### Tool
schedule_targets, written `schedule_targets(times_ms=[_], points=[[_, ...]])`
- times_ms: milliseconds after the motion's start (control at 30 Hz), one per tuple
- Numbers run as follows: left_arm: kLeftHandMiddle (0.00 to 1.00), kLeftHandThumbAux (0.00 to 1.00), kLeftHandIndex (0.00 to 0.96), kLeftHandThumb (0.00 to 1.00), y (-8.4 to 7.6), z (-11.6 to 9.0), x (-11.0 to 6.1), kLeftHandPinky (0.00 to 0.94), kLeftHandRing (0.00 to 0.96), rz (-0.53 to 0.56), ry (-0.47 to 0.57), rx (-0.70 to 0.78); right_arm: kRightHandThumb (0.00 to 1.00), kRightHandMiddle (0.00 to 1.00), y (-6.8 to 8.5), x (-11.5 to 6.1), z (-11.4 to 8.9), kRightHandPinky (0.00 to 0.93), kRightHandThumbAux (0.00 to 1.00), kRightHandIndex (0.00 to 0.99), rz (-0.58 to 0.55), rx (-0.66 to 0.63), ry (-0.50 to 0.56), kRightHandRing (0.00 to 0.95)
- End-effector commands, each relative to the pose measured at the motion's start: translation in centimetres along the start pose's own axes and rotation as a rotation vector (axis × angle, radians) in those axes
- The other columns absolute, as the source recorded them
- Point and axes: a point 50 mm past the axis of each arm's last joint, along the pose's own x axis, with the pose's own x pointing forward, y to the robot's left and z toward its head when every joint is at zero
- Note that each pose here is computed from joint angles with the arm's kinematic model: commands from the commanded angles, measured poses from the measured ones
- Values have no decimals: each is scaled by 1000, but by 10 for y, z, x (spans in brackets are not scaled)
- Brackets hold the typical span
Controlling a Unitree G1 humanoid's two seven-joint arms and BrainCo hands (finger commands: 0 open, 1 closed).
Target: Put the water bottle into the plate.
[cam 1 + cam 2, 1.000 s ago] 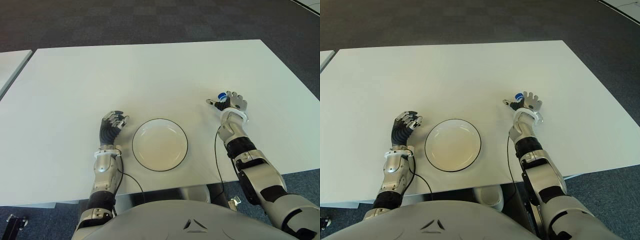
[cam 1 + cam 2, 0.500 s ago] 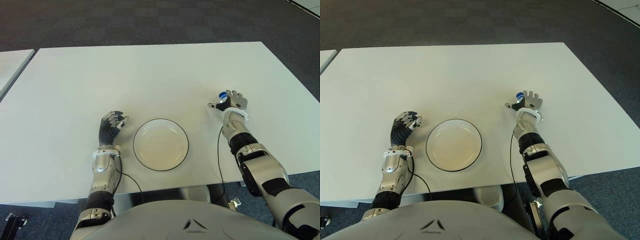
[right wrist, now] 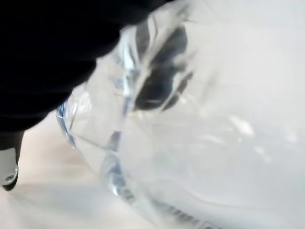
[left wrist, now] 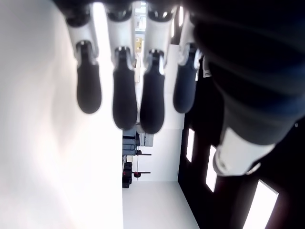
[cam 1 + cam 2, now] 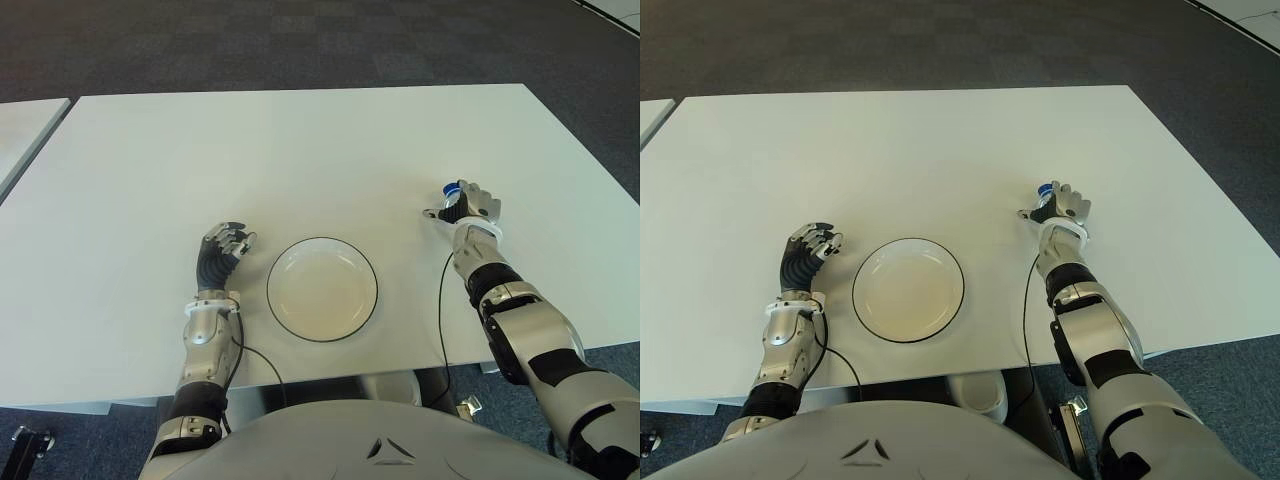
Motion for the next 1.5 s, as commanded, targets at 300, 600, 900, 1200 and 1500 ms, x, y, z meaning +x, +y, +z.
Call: schedule_targets(times_ms=[300,600,900,1200,1500], points=[[572,713,433,706,5,-10,-7,547,562,-4,56,1,673,446,63,-34,-15,560,688,426,196,113,87,467],[574,713,434,707,6,-10,-7,545,563,-1,55,5,701,634,60,-34,-13,729,713,432,164,171,84,662],[573,713,434,707,6,-10,-7,544,565,13,74,13,700,722,57,-35,-11,779,719,435,122,192,38,734],[567,712,433,707,6,-11,-8,524,554,45,84,1,700,766,54,-35,-9,810,721,438,107,261,-4,771],[569,711,434,707,5,-10,-8,527,550,59,74,6,699,809,50,-36,-8,838,722,439,74,390,-68,812]])
